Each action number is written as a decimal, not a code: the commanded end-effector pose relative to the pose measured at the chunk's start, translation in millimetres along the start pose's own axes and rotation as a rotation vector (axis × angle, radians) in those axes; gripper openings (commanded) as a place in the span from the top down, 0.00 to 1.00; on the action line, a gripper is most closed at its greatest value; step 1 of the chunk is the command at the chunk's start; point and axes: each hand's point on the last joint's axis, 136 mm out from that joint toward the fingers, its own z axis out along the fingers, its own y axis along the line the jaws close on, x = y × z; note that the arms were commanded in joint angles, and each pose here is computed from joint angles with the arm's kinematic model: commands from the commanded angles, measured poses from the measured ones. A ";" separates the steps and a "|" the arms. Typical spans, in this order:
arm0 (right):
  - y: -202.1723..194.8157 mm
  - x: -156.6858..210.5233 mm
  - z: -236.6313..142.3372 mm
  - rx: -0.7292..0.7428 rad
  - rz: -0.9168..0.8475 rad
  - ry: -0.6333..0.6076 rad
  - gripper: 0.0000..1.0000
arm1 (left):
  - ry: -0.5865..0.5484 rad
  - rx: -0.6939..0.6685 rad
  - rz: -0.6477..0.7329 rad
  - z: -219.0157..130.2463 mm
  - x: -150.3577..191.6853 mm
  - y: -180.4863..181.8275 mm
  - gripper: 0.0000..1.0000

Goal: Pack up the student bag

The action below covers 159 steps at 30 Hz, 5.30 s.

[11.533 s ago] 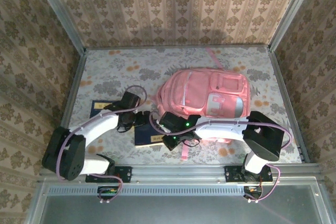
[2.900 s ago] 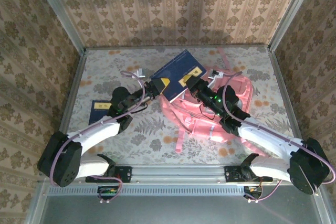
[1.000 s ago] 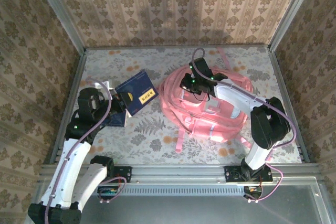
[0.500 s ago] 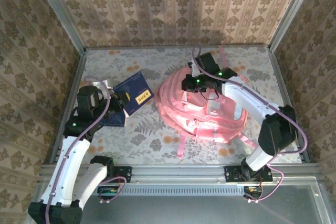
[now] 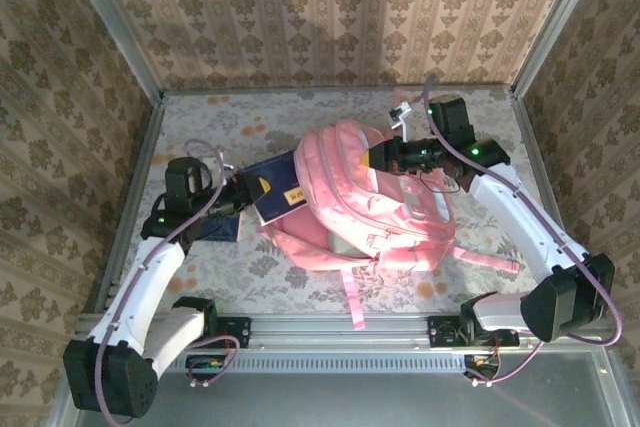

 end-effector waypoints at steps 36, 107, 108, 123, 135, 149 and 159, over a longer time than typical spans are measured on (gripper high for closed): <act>75.3 -27.6 -35.5 -0.363 -0.169 -0.056 1.00 | 0.276 0.359 -0.052 64.5 28.6 -92.4 1.00; -120.0 -60.0 -25.9 0.969 -0.311 -0.319 0.64 | -0.495 -0.990 -0.490 -128.4 -84.5 220.8 0.19; -117.1 -59.7 -22.9 0.950 -0.315 -0.314 0.58 | -0.492 -0.995 -0.496 -128.1 -87.1 224.1 0.19; -50.5 -22.3 4.8 0.608 -0.385 -0.302 0.46 | -0.272 -1.168 -0.547 -104.3 -105.2 291.0 0.19; -49.1 -1.4 24.6 0.536 -0.368 -0.259 0.46 | -0.079 -1.111 -0.654 -60.4 -62.4 297.2 0.23; -33.5 68.8 135.3 0.304 -0.398 0.129 0.49 | -0.152 -0.812 -0.719 21.6 19.5 211.9 0.24; -84.8 94.6 153.4 0.470 -0.277 0.308 0.47 | -0.226 -0.754 -0.366 -30.8 -5.7 146.4 0.21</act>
